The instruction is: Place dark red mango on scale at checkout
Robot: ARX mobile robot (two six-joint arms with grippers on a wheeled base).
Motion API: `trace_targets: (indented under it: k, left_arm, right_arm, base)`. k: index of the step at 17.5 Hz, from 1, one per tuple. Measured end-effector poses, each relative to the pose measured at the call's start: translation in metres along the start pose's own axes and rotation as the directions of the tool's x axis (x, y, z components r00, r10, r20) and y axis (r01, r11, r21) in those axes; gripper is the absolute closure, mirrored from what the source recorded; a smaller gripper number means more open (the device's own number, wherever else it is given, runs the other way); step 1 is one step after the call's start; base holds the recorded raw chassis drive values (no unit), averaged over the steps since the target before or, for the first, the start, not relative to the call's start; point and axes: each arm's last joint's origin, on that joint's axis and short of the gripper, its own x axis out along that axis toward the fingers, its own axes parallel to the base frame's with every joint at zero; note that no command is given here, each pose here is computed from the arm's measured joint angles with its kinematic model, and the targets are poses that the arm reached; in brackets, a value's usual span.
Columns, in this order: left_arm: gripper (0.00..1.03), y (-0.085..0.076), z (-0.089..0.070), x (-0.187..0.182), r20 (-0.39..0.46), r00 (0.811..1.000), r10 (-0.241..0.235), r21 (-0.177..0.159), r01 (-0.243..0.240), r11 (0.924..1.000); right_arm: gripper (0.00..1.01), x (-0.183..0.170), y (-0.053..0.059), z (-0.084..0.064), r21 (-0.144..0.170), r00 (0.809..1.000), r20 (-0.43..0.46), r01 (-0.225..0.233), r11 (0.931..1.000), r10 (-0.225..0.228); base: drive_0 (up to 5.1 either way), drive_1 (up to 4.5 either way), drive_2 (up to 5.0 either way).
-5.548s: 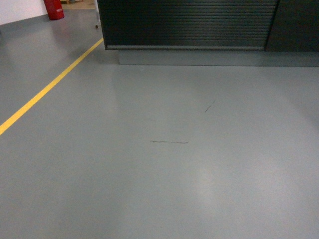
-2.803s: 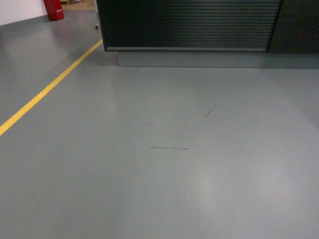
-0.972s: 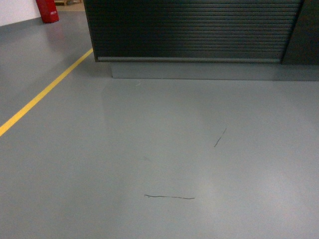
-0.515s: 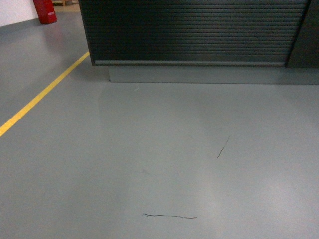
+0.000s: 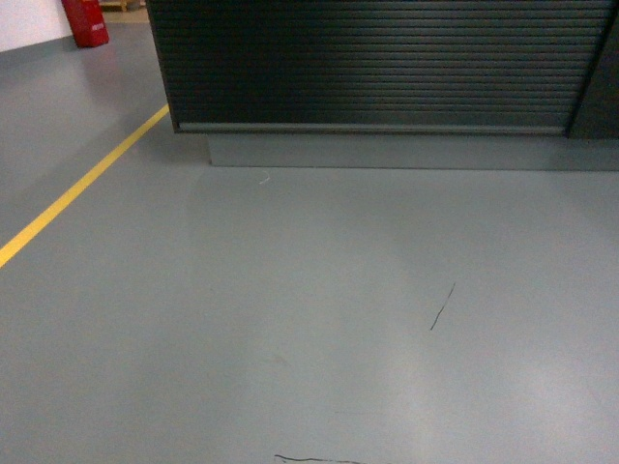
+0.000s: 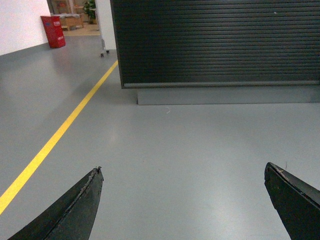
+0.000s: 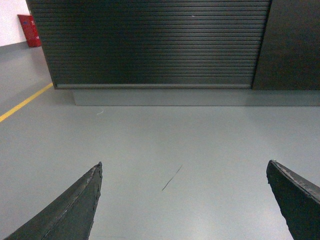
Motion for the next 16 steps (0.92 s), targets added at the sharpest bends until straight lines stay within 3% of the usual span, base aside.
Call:
trace_targets:
  k: [16]
  left_arm:
    - [0.05, 0.0000, 0.0000, 0.0000, 0.000, 1.000, 0.000, 0.000, 0.000, 1.0000]
  right_arm:
    - [0.03, 0.0000, 0.0000, 0.0000, 0.000, 1.000, 0.000, 0.000, 1.0000, 0.000]
  base:
    - [0.0, 2.72, -2.8]
